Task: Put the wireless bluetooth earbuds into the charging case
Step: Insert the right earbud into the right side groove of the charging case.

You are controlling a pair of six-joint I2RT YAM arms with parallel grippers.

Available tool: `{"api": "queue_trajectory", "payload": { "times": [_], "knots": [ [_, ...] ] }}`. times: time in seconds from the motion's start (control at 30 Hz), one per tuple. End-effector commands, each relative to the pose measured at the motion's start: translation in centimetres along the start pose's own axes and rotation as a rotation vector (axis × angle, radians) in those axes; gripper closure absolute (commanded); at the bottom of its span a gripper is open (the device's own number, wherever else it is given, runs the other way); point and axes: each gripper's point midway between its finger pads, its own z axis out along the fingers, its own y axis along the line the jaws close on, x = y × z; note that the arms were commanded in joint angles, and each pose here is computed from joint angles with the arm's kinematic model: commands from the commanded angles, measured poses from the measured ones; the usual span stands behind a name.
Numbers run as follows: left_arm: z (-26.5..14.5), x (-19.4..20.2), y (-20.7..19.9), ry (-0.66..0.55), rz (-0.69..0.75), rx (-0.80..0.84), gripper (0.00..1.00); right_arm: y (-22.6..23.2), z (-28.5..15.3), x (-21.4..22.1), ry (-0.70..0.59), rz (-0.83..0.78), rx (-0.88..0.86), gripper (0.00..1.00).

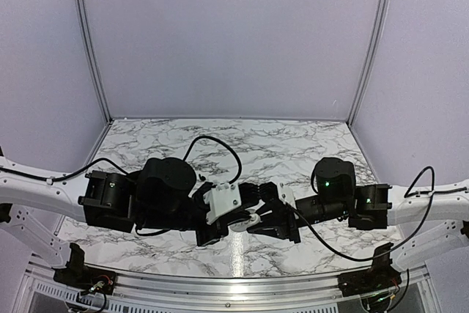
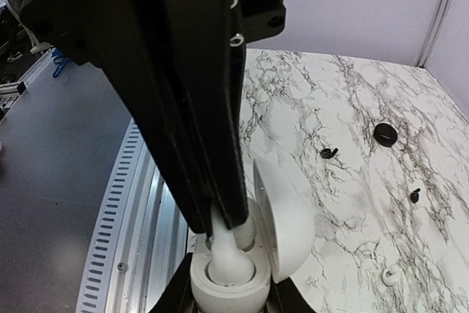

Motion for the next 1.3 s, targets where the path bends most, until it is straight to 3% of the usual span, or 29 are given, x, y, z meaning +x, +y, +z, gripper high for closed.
{"api": "queue_trajectory", "payload": {
  "times": [0.0, 0.93, 1.27],
  "knots": [
    [0.2, 0.0, -0.7, 0.017, 0.001, 0.031, 1.00, -0.2, -0.3, -3.1, -0.073, -0.031, 0.013, 1.00],
    [1.8, 1.6, -0.9, 0.073, -0.034, 0.019, 1.00, 0.7, -1.8, -4.8, -0.151, -0.077, 0.001, 1.00],
    [-1.0, -1.1, 0.2, -0.011, -0.018, -0.007, 0.79, 0.3, -1.5, -4.0, -0.130, -0.051, 0.019, 1.00]
  ]
}}
